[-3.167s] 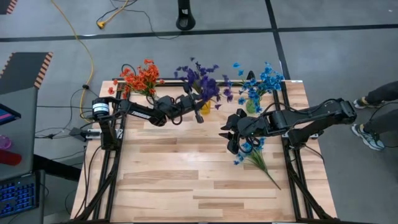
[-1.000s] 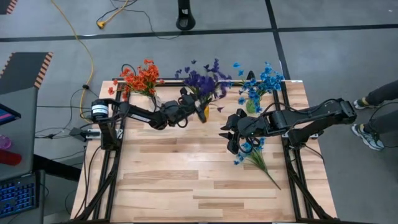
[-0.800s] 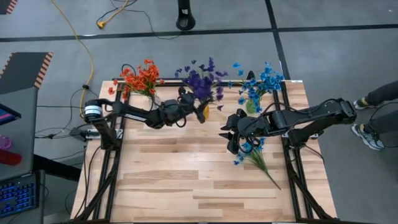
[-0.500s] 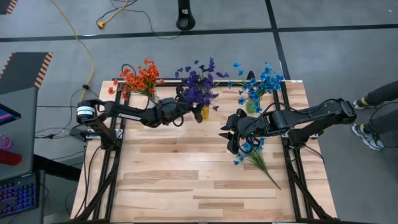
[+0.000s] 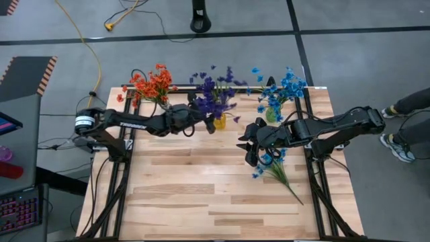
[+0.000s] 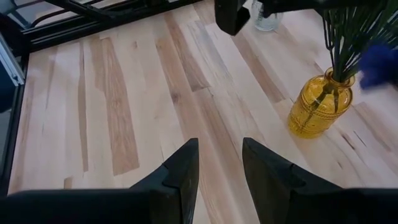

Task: Sort flowers into vase by color
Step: Put the purple flower into the orange vase

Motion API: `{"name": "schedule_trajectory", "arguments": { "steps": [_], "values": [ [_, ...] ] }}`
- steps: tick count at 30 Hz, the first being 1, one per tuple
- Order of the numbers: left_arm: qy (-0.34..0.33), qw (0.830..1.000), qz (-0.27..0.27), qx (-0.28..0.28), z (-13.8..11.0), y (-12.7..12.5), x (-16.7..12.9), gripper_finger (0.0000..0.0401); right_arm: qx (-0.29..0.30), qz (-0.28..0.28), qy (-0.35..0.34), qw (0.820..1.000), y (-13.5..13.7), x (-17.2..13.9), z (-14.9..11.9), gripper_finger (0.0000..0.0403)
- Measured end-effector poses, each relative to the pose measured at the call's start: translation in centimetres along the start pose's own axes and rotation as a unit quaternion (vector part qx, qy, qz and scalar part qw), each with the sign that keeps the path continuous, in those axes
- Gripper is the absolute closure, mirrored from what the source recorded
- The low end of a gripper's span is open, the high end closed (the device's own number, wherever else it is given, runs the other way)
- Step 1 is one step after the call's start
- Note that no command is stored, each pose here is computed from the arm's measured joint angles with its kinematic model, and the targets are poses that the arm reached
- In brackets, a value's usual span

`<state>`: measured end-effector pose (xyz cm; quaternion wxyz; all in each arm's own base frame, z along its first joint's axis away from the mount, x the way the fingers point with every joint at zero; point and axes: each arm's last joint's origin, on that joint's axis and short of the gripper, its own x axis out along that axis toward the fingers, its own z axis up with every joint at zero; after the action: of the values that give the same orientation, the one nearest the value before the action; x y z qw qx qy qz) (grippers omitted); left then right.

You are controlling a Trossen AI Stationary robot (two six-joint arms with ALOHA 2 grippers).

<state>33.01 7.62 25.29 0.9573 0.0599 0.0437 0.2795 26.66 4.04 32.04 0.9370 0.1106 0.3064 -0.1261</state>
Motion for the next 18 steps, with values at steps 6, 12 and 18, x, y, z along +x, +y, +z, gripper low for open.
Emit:
{"name": "schedule_trajectory", "arguments": {
  "steps": [6,12,18],
  "values": [
    [0.030,0.999,0.009,0.017,0.2,0.3,-0.6,0.0159,0.004,0.000,0.000,1.000,0.0,0.0,0.0,0.0253],
    [0.055,0.997,0.000,0.047,0.6,0.3,-1.5,0.0141,0.004,0.000,0.000,1.000,0.0,0.0,0.0,0.0253],
    [0.071,0.996,-0.007,0.059,1.8,0.8,-3.2,0.0140,0.005,0.000,0.000,1.000,0.0,0.0,0.0,0.0253]
  ]
}}
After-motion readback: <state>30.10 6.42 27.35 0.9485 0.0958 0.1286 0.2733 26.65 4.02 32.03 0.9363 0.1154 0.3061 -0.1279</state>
